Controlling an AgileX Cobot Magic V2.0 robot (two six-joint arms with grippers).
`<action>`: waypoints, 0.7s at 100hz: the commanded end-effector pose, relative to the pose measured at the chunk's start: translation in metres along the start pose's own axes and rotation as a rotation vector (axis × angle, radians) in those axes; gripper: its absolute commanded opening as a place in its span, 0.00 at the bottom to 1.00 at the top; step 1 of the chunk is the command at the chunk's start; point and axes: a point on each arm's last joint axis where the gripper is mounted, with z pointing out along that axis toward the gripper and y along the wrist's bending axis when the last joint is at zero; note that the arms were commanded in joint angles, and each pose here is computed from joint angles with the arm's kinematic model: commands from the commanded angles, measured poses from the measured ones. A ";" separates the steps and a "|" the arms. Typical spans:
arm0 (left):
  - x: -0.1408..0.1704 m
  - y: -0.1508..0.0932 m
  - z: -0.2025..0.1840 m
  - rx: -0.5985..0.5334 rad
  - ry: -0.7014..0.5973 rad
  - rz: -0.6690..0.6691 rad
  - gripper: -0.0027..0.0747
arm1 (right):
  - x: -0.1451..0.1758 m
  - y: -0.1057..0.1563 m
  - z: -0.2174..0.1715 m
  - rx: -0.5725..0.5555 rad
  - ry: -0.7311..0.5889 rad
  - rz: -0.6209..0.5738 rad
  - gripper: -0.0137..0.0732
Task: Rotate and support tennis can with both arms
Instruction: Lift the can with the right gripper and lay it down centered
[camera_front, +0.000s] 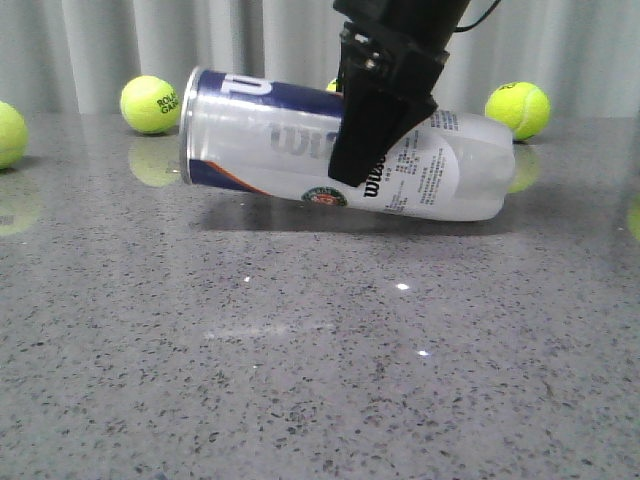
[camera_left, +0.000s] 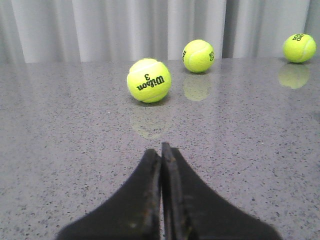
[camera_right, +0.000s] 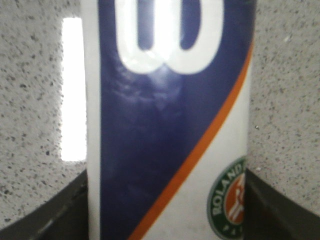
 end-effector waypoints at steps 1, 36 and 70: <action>0.007 0.000 0.000 0.000 -0.070 -0.010 0.01 | -0.009 -0.004 -0.022 0.075 -0.040 -0.038 0.38; 0.007 0.000 0.000 0.000 -0.070 -0.010 0.01 | -0.008 -0.003 -0.021 0.058 -0.026 -0.041 0.89; 0.007 0.000 0.000 0.000 -0.070 -0.010 0.01 | -0.009 0.001 -0.029 0.051 -0.027 -0.047 0.89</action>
